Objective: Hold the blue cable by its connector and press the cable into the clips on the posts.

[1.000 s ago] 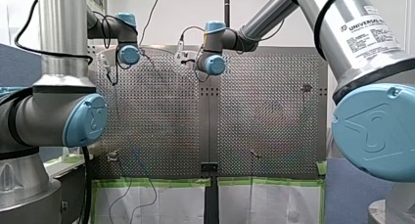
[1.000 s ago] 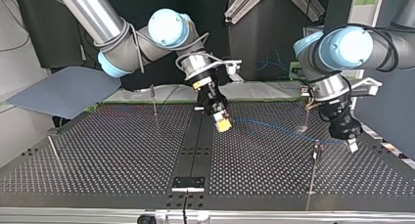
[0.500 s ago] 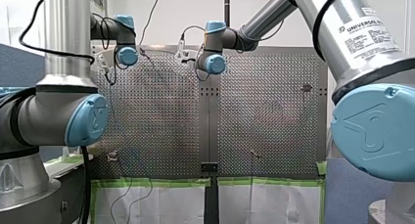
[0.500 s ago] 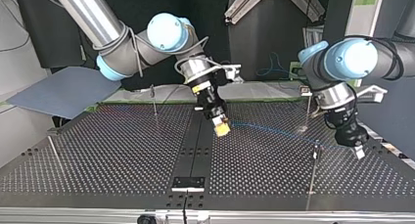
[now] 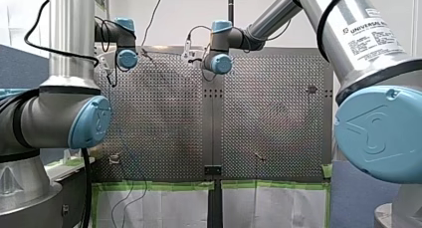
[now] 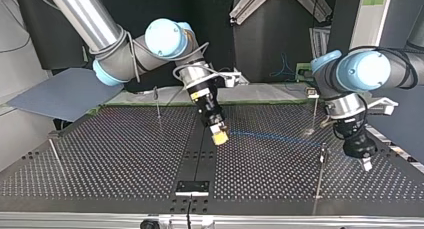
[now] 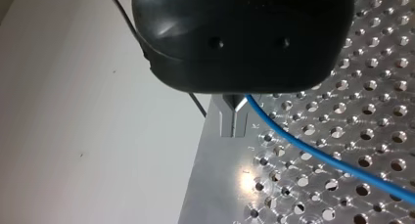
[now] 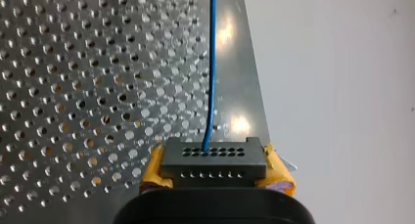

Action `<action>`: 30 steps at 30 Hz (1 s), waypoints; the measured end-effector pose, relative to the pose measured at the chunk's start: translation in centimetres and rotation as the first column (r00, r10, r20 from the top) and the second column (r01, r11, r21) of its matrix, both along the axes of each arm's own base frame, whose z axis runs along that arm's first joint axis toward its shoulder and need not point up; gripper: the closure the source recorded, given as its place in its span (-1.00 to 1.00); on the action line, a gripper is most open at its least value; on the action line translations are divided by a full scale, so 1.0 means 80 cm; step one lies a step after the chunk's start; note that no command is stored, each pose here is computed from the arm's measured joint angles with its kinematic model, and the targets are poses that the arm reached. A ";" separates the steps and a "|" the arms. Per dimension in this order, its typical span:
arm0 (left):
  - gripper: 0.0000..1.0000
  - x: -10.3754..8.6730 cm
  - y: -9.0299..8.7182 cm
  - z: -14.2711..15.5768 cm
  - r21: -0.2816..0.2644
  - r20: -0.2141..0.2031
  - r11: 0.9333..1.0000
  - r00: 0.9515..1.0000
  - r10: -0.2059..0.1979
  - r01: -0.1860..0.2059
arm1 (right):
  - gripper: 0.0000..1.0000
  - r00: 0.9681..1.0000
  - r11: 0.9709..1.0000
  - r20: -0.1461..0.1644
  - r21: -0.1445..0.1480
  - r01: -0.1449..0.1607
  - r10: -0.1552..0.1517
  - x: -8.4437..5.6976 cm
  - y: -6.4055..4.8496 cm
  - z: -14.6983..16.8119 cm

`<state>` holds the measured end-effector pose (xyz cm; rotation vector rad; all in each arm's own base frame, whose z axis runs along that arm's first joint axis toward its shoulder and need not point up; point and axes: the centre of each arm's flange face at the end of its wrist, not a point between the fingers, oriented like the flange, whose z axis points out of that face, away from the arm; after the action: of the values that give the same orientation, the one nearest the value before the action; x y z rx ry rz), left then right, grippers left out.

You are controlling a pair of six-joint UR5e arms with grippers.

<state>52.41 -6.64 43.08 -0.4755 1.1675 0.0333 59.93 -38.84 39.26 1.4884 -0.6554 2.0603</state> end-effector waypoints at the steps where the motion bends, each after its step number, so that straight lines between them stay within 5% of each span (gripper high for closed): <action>1: 1.00 0.001 0.000 0.001 0.001 0.001 1.000 1.000 -0.003 0.003 | 1.00 1.000 1.000 0.000 0.000 0.005 -0.005 -0.001 -0.002 0.001; 22: 1.00 0.038 0.023 0.004 -0.021 0.038 0.996 0.996 -0.080 0.081 | 1.00 0.999 0.998 -0.008 -0.039 0.047 -0.048 -0.028 -0.050 0.016; 30: 1.00 0.048 0.027 0.012 -0.028 0.070 0.993 0.991 -0.114 0.116 | 1.00 0.998 0.998 -0.020 -0.031 0.057 -0.058 -0.029 -0.075 0.000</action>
<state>56.23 -4.45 44.06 -0.4334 1.1279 -0.1010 57.65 -44.83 39.27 1.4553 -0.6480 2.0002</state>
